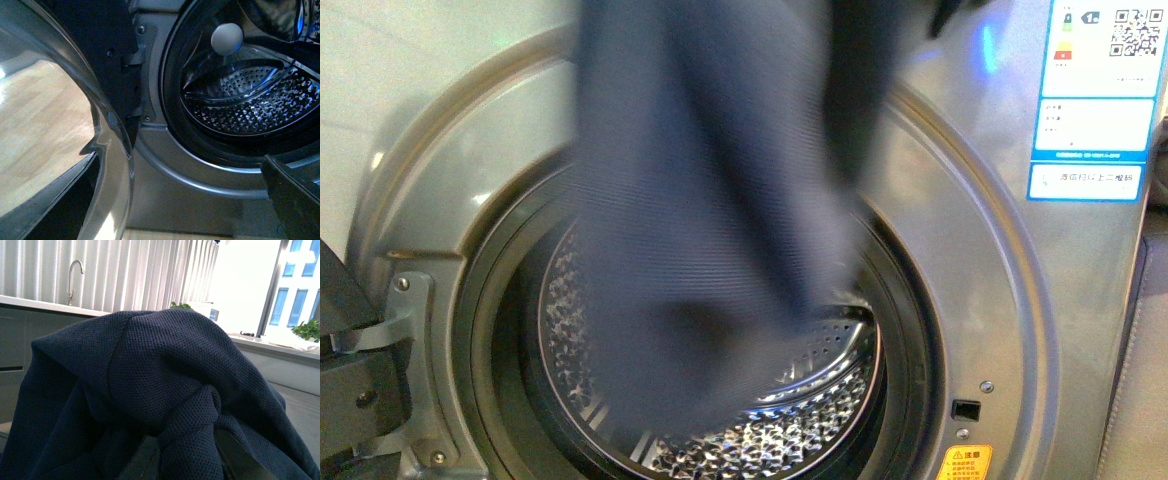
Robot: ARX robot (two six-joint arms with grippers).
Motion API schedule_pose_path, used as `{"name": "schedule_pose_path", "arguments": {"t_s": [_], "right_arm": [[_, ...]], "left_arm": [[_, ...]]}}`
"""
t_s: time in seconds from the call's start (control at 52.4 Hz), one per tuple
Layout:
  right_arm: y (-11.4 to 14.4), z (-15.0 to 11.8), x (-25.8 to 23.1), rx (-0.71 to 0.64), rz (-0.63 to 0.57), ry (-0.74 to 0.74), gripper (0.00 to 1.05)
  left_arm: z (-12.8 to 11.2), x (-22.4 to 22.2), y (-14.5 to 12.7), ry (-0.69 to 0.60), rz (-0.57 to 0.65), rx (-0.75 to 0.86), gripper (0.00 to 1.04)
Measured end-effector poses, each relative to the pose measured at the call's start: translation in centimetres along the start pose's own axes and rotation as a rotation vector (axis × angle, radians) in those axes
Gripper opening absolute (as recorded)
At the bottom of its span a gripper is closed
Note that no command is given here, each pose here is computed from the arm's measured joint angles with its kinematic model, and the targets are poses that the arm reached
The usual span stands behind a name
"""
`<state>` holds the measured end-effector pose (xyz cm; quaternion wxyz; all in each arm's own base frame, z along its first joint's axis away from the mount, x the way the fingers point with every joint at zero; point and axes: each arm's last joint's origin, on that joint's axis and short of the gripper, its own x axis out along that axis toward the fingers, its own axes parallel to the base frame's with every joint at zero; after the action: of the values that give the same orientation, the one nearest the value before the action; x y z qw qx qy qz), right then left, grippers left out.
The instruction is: Put clothes into washing machine
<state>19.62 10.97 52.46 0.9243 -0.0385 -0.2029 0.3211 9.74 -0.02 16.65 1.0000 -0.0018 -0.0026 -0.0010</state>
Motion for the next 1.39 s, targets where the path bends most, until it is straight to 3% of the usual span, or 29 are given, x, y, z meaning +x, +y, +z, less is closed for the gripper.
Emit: {"name": "schedule_pose_path", "arguments": {"t_s": [0.324, 0.42, 0.496, 0.668, 0.973, 1.183, 1.393], "right_arm": [[0.0, 0.0, 0.0, 0.000, 0.001, -0.001, 0.12], [0.0, 0.0, 0.0, 0.000, 0.000, -0.001, 0.12], [0.0, 0.0, 0.0, 0.000, 0.001, -0.001, 0.12], [0.0, 0.0, 0.0, 0.000, 0.001, -0.001, 0.12], [0.0, 0.0, 0.0, 0.000, 0.001, -0.001, 0.12], [0.0, 0.0, 0.0, 0.000, 0.001, -0.001, 0.12], [0.0, 0.0, 0.0, 0.000, 0.001, -0.001, 0.12]], "left_arm": [[0.0, 0.0, 0.0, 0.000, 0.000, 0.000, 0.98], [0.8, 0.2, 0.2, -0.067, -0.187, -0.103, 0.98], [1.5, 0.6, 1.0, -0.087, -0.260, -0.162, 0.98], [6.3, 1.6, 2.4, -0.193, -0.285, -0.158, 0.98], [13.7, 1.9, 2.0, -0.365, -0.433, -0.123, 0.98], [19.0, 2.7, 0.1, -0.470, -0.723, -0.111, 0.98], [20.5, 4.0, -1.2, -0.484, -0.912, -0.124, 0.98]]}}
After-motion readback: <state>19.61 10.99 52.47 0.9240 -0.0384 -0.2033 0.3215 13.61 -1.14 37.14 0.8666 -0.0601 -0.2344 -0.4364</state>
